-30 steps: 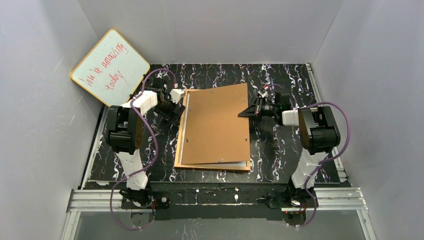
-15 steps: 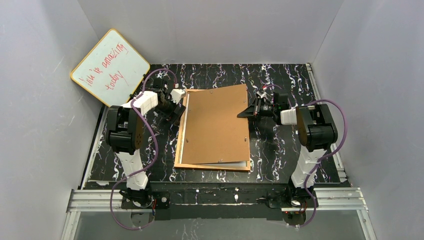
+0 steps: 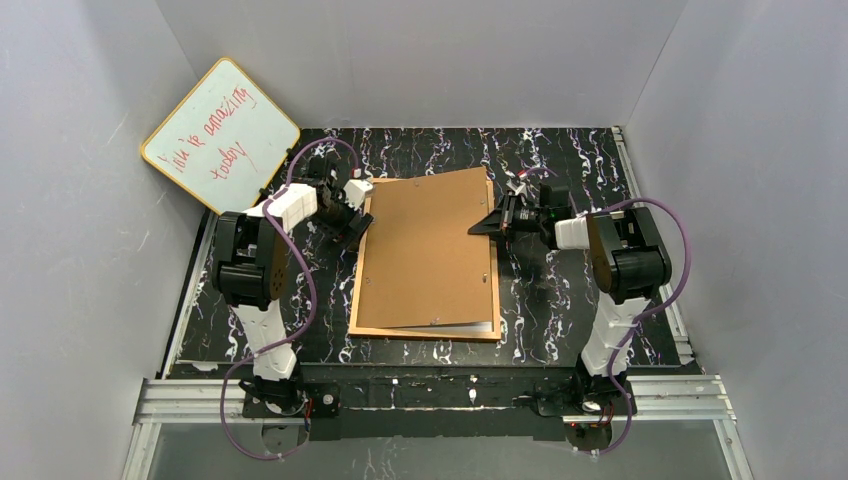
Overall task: Put the photo into the frame
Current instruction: Place the photo frame item in the photo frame.
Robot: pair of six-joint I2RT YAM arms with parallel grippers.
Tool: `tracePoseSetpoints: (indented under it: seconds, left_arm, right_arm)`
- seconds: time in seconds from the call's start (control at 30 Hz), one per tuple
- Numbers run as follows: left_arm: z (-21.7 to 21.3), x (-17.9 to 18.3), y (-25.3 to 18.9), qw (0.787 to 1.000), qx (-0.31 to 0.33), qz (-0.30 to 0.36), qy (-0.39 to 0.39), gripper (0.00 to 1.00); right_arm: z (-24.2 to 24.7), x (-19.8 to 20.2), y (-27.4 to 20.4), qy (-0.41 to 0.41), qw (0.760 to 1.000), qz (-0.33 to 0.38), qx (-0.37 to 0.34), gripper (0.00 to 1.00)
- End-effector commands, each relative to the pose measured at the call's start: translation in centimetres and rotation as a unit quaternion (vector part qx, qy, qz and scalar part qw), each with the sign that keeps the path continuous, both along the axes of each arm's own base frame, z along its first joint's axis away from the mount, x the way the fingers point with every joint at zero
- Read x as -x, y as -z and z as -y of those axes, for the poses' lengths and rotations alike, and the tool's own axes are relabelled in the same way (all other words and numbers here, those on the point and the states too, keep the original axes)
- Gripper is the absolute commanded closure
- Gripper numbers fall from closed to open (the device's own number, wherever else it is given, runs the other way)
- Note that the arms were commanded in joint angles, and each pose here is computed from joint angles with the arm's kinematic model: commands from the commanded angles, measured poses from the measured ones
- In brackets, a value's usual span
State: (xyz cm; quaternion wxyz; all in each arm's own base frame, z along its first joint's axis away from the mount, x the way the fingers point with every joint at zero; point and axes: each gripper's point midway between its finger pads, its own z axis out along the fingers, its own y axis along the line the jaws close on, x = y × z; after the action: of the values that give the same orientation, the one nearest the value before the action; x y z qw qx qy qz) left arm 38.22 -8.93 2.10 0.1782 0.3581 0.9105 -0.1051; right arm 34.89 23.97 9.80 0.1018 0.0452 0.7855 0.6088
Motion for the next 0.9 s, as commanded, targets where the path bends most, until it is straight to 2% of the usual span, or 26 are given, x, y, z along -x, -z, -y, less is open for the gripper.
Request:
tracePoseSetpoints:
  seconds: [0.0,0.1,0.2,0.37,0.5,0.63,0.87]
  left_arm:
    - [2.2,6.4,2.9,0.991,0.049,-0.123,0.023,0.12]
    - [2.2,6.4,2.7,0.991,0.051,-0.122,0.024,0.11]
    - [2.2,6.4,2.5,0.991,0.05,-0.12,0.026,0.12]
    - [1.9,6.0,2.4,0.992,0.042,-0.114,0.022,0.12]
    - [1.5,5.1,2.2,0.993,0.041,-0.109,-0.009,0.12]
    - [1.4,4.8,2.0,0.993,0.047,-0.108,-0.016,0.12]
    - [0.9,4.6,1.7,0.994,0.041,-0.101,-0.019,0.12]
  right_arm:
    - [-1.3,-0.7,-0.5,-0.004,1.0,0.019,0.006,0.99]
    - [-1.2,-1.0,0.0,0.005,0.999,0.016,0.036,0.99]
    - [-1.2,-1.3,0.0,0.007,0.997,0.023,0.075,0.8]
    - [-0.8,-1.4,-0.3,0.002,0.99,0.039,0.133,0.34]
    - [-0.7,-1.2,-0.1,0.008,0.983,0.037,0.18,0.03]
    - [-0.8,-1.3,0.5,0.008,0.963,0.031,0.266,0.01]
    - [2.3,-0.6,2.5,0.04,0.915,-0.03,0.4,0.01]
